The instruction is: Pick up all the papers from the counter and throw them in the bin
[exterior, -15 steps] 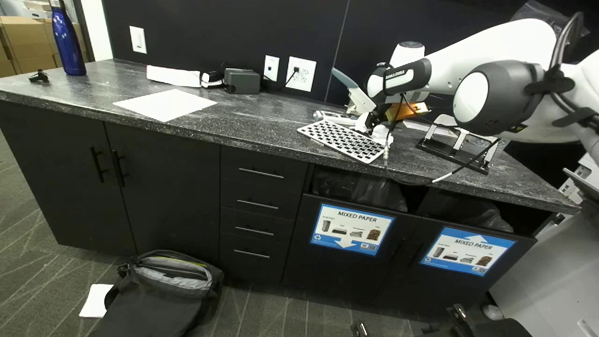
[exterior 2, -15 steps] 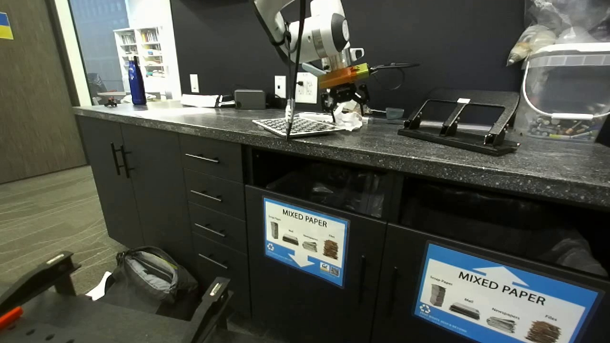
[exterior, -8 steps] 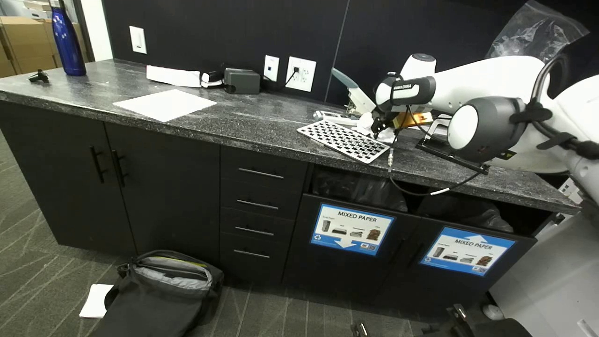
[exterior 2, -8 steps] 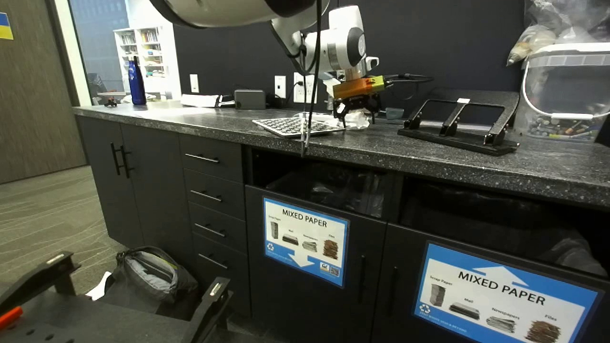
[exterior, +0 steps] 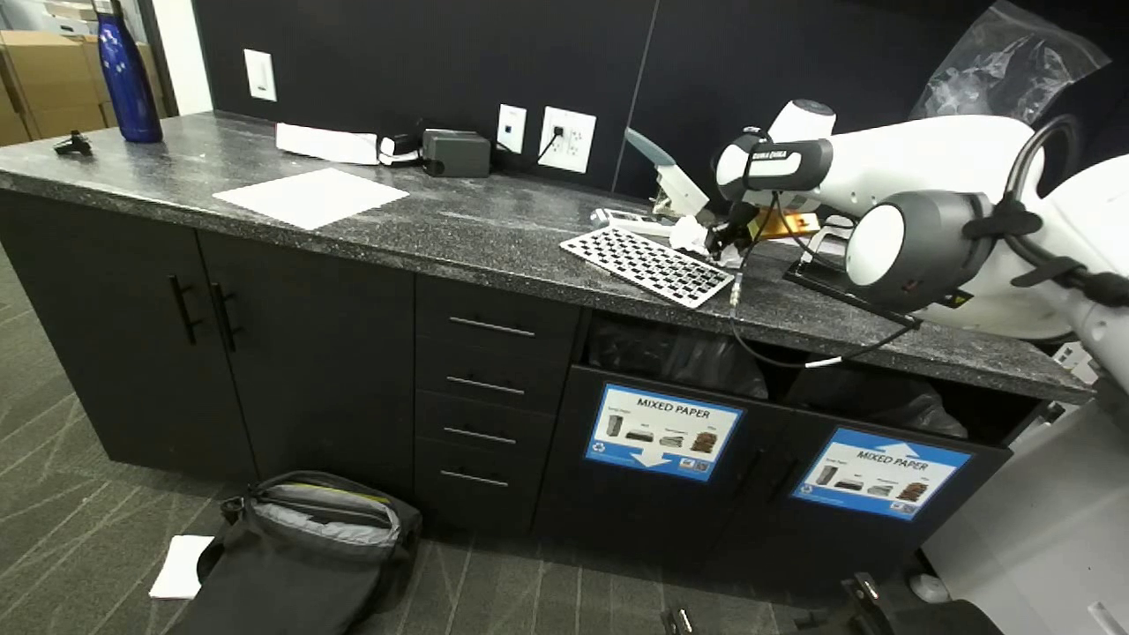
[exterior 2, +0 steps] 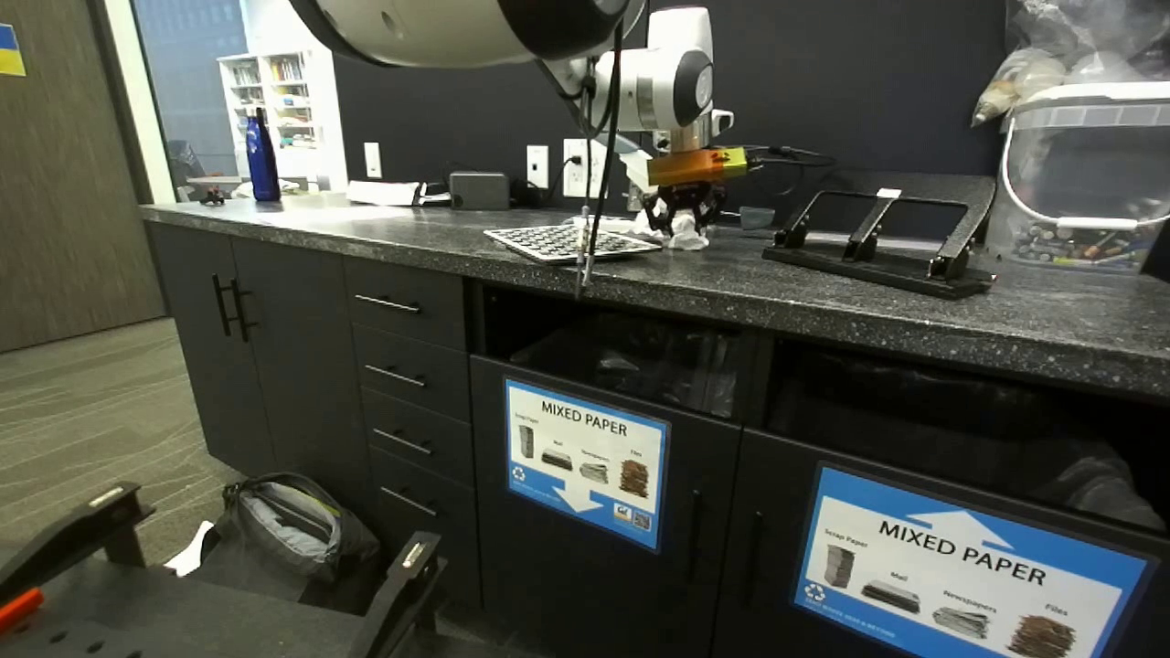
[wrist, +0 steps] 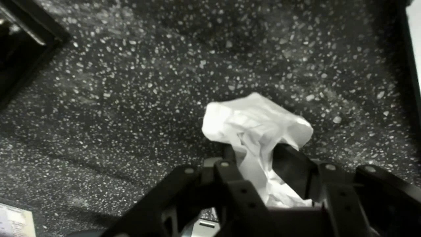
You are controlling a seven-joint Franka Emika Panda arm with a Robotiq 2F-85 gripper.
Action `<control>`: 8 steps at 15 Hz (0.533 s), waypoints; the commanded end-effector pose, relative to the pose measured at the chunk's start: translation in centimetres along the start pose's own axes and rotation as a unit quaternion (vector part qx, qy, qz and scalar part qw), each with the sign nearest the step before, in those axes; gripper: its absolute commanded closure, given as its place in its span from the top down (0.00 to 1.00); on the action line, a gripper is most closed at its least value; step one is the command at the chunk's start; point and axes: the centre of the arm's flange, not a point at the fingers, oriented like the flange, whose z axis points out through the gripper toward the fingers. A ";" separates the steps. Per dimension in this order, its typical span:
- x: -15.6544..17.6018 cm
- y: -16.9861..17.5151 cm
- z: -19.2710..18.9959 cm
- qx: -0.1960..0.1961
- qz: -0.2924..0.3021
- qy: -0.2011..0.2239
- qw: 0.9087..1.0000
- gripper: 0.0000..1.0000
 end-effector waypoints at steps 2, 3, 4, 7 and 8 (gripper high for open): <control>5.0 2.3 2.9 0.007 -0.011 -0.024 1.000 0.09; 4.6 2.3 2.6 -0.003 -0.006 -0.027 1.000 0.08; 4.1 2.3 2.2 -0.017 -0.002 -0.027 0.999 0.05; 2.4 1.2 0.5 -0.069 0.015 -0.047 0.996 0.09; 1.7 0.8 -0.2 -0.082 0.019 -0.048 0.995 0.08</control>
